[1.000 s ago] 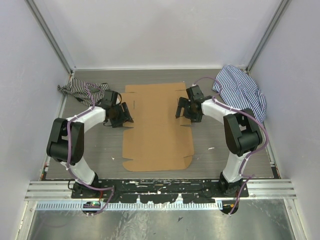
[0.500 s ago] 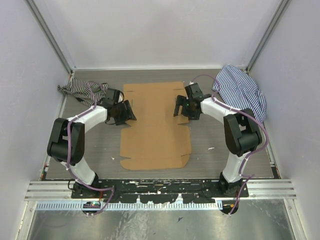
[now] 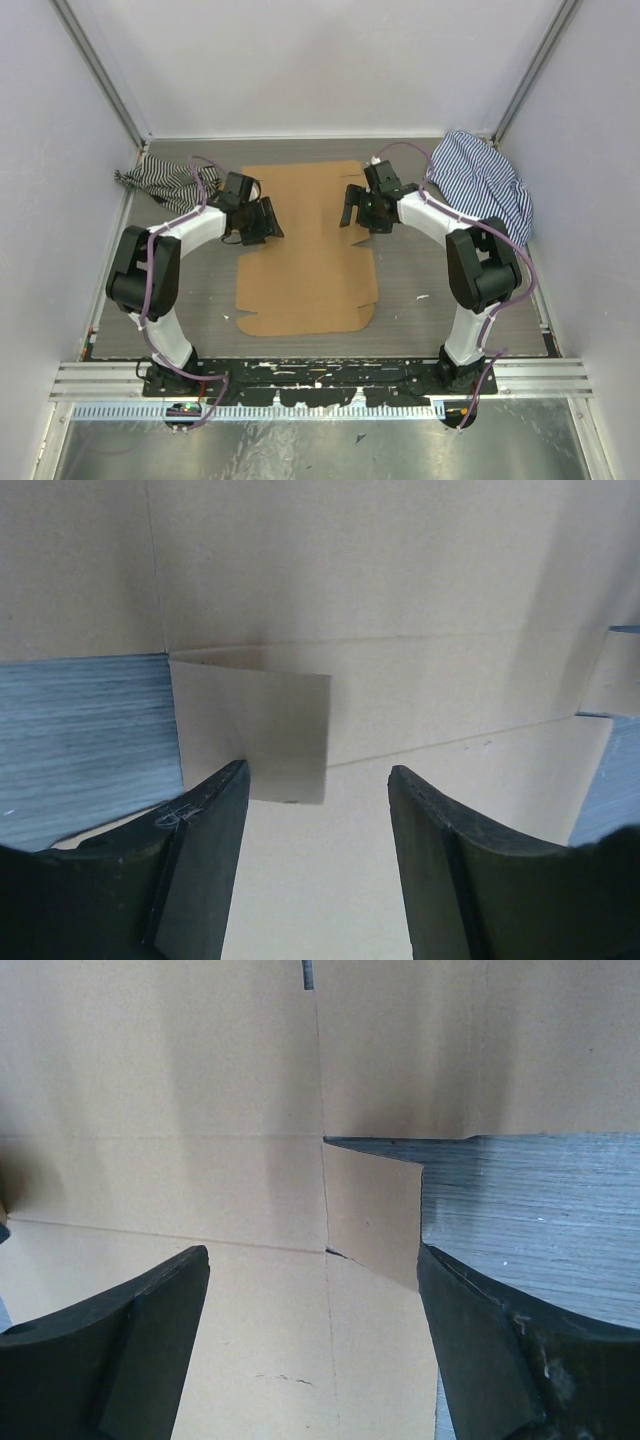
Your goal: Fold the paper box
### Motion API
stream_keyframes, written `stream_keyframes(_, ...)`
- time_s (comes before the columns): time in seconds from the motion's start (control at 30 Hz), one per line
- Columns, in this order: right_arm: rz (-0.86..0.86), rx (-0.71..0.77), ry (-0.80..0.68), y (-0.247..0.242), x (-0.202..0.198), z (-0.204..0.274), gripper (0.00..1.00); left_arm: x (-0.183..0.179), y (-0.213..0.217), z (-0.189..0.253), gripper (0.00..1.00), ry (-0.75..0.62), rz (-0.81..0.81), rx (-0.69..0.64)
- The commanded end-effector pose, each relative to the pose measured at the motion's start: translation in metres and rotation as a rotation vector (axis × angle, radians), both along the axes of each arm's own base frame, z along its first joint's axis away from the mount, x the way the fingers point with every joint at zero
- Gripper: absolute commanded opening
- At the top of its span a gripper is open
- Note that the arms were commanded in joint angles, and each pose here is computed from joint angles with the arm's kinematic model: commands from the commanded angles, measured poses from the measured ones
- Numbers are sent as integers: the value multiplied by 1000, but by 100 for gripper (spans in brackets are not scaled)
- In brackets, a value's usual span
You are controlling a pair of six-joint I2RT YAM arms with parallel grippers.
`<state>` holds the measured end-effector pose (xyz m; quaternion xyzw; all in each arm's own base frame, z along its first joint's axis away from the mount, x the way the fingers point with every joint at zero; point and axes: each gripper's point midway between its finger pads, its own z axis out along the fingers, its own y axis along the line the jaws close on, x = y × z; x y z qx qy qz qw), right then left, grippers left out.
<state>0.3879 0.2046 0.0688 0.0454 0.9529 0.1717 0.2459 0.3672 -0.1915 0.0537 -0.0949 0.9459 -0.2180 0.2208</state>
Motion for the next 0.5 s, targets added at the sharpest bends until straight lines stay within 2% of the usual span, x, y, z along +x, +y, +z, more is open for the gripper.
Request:
stream_keyframes(0.0,34,37,-51,15,12,16,89,9,-5,-11,65,-1,-10,-4)
stream_keyframes(0.47,121,101,-83,49,15,31,89,6,-5,-37,64,55,1,10)
